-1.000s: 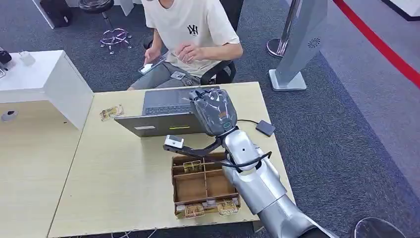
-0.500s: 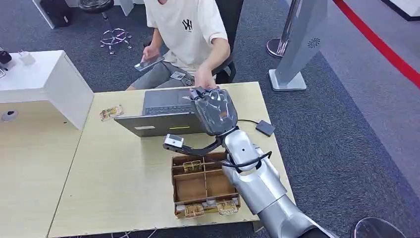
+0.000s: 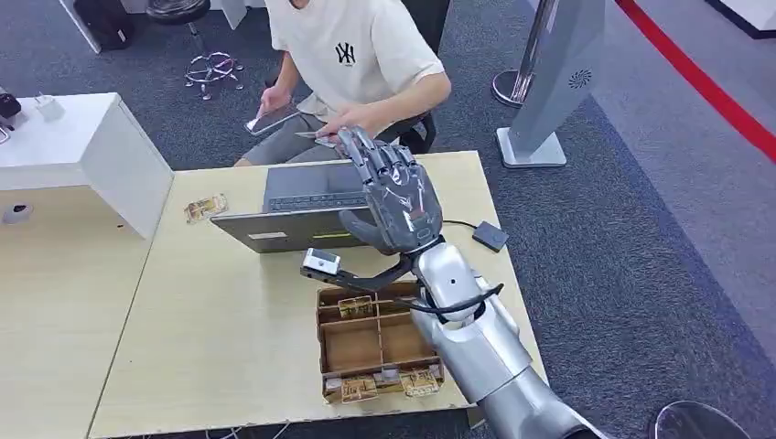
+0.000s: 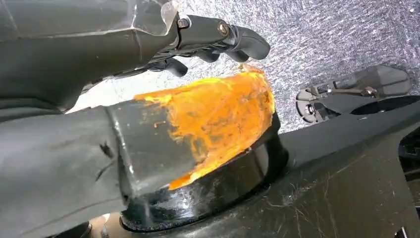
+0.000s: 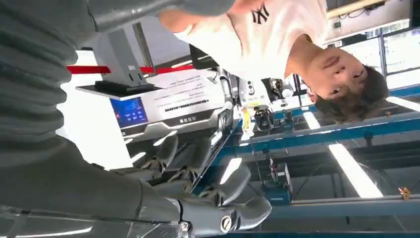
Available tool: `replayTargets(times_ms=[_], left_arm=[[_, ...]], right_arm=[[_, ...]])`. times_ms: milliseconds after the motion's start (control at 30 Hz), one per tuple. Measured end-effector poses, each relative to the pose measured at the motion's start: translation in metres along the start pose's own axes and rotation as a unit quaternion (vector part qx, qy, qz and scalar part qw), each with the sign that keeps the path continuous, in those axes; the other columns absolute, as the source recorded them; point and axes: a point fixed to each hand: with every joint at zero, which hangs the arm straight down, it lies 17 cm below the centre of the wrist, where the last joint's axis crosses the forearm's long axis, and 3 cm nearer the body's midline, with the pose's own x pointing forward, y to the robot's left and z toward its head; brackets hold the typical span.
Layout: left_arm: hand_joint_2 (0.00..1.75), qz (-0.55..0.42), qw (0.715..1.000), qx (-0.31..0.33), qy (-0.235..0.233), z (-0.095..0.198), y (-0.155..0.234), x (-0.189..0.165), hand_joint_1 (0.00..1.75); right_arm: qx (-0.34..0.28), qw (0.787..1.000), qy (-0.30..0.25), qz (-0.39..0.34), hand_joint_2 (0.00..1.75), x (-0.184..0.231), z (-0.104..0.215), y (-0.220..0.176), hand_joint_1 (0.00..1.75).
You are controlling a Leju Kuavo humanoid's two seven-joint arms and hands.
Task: Pass the card to the sensor for recognition and then transmit it.
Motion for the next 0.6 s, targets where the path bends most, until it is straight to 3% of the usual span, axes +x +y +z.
replayTargets(times_ms=[267,333,400,500,600], left_arm=[[0.0,0.018,1.0,0.004,0.002,0.0,0.001,-0.001,0.0],[0.0,0.025,1.0,0.005,0.001,0.0,0.002,0.0,0.0],[0.0,0.033,0.999,0.005,0.0,0.0,0.002,0.0,0.0],[0.0,0.047,0.999,0.008,-0.002,0.0,0.003,0.001,0.0],[0.0,0.06,0.998,0.012,-0.007,-0.001,0.004,0.002,0.0]], right_arm=[[-0.063,0.995,-0.012,-0.081,0.0,0.017,0.017,-0.044,0.0],[-0.085,0.989,0.007,-0.123,0.0,0.016,0.025,-0.056,0.0],[-0.106,0.975,0.061,-0.183,0.0,0.003,0.036,-0.064,0.0],[-0.118,0.935,0.139,-0.304,0.0,-0.011,0.052,-0.065,0.0],[-0.081,0.853,0.149,-0.494,0.0,0.008,0.06,-0.054,0.0]])
